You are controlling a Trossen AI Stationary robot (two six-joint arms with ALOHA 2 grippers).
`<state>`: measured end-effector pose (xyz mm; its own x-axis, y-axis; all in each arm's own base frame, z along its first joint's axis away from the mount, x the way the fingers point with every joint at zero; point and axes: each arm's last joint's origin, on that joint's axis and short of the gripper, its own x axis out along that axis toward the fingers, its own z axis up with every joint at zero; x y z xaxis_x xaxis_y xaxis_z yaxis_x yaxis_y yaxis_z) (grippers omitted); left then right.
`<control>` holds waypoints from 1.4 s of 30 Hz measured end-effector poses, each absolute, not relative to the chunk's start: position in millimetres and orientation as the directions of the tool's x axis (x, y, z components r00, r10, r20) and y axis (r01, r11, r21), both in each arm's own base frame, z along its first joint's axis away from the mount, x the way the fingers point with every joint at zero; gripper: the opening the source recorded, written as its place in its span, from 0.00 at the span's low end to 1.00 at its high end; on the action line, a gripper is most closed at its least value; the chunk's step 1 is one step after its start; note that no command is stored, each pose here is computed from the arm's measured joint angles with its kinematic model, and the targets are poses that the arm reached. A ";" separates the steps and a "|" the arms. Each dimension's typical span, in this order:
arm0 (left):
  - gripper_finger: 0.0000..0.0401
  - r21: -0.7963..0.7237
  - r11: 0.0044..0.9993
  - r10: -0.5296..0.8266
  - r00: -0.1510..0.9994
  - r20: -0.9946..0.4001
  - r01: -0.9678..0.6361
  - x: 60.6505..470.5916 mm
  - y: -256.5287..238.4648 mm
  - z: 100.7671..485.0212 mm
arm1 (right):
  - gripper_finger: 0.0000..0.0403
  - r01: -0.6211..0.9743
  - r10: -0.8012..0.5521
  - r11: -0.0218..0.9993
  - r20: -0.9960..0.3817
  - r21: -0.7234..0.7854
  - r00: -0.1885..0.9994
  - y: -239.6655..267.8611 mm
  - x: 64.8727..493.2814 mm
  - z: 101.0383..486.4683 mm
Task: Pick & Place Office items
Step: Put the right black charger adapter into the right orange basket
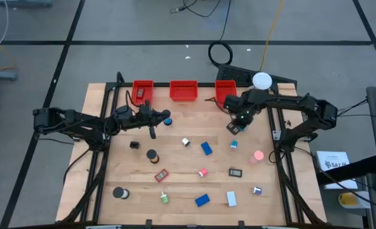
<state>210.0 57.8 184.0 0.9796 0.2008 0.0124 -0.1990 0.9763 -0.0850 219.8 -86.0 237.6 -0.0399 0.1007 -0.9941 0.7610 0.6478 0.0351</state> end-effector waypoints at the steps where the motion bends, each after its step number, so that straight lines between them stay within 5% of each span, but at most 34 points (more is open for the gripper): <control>1: 0.02 -0.085 0.976 0.201 0.980 0.012 -0.199 210.0 57.8 184.0 | 0.05 0.769 0.150 0.638 -0.986 0.038 -0.076 -85.8 216.7 238.5; 7: 0.02 -0.085 0.976 0.201 0.980 0.013 -0.199 210.0 57.8 184.0 | 0.05 0.774 0.371 0.631 -0.894 0.044 -0.252 -83.7 207.5 226.3; 21: 0.02 -0.085 0.976 0.201 0.980 0.012 -0.199 210.0 57.8 184.0 | 0.05 0.729 0.505 0.684 -0.741 0.030 -0.444 -98.0 222.7 168.5; 42: 0.02 -0.085 0.976 0.200 0.980 0.012 -0.199 210.0 57.8 184.0 | 0.08 0.722 0.506 0.690 -0.748 0.052 -0.429 -99.9 227.3 159.4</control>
<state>210.0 57.8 184.0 0.9796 0.2004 0.0124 -0.1987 0.9764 -0.0846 227.3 -99.9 159.4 -0.4290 0.5058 -0.7485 0.7222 0.6897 0.0522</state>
